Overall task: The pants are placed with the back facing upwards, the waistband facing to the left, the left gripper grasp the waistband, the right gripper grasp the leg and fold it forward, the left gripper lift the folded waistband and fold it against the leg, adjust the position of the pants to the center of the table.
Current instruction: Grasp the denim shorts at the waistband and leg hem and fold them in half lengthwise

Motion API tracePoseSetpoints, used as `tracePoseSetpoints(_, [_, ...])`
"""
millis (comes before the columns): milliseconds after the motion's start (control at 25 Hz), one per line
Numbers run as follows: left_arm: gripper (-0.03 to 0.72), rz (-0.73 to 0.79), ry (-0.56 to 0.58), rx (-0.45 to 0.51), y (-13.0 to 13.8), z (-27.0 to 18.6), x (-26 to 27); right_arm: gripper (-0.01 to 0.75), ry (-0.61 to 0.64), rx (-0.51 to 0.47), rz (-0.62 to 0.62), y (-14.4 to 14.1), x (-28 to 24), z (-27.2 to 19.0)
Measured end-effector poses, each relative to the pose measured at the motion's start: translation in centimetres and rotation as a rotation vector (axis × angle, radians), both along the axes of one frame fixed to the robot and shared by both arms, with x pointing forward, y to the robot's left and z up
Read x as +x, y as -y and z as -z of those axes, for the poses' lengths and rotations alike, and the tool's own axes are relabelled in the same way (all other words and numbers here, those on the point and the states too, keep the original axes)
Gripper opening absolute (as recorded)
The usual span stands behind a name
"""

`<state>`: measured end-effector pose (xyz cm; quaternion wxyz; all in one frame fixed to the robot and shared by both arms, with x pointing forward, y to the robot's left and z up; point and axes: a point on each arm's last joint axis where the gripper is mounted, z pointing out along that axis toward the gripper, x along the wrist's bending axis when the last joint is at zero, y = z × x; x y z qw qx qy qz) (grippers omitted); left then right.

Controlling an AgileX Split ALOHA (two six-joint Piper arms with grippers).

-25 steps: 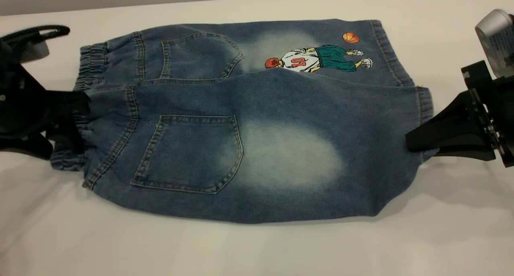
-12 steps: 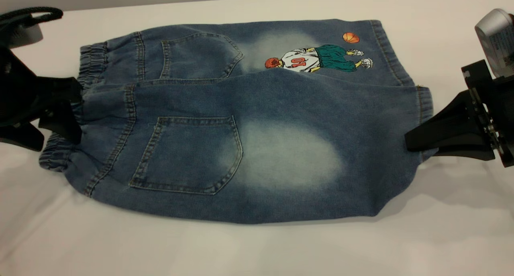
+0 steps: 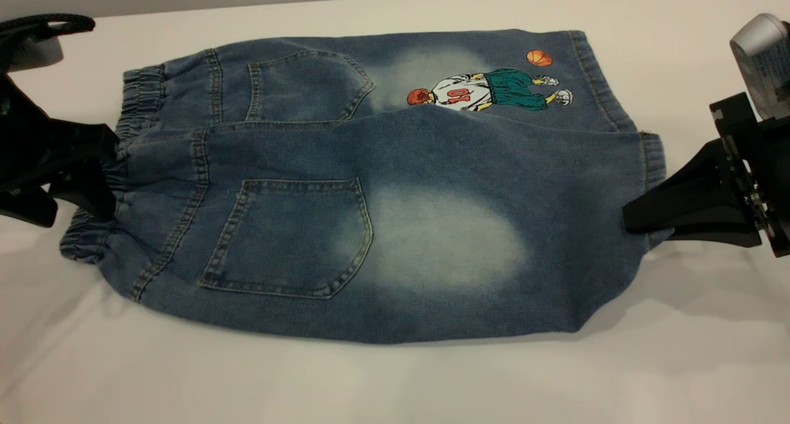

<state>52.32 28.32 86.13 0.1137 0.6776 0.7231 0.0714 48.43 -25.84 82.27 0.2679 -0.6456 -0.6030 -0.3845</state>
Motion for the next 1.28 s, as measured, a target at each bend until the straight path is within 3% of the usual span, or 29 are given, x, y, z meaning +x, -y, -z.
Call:
tracePoseSetpoints(240, [0.447,-0.005,-0.076,0.002,0.0,2.0,-0.4,0.014,0.0,-0.001,0.0,0.0,0.0,0.0])
tracePoseSetpoints(920, [0.449,0.056,-0.113,0.039,-0.3,2.6,-0.6,0.014,0.0,-0.002,-0.009,0.0,-0.1,0.0])
tracePoseSetpoints(1280, [0.45,-0.008,-0.135,0.061,-2.2,2.6,-0.8,0.014,0.0,-0.002,-0.012,0.0,-0.1,0.0])
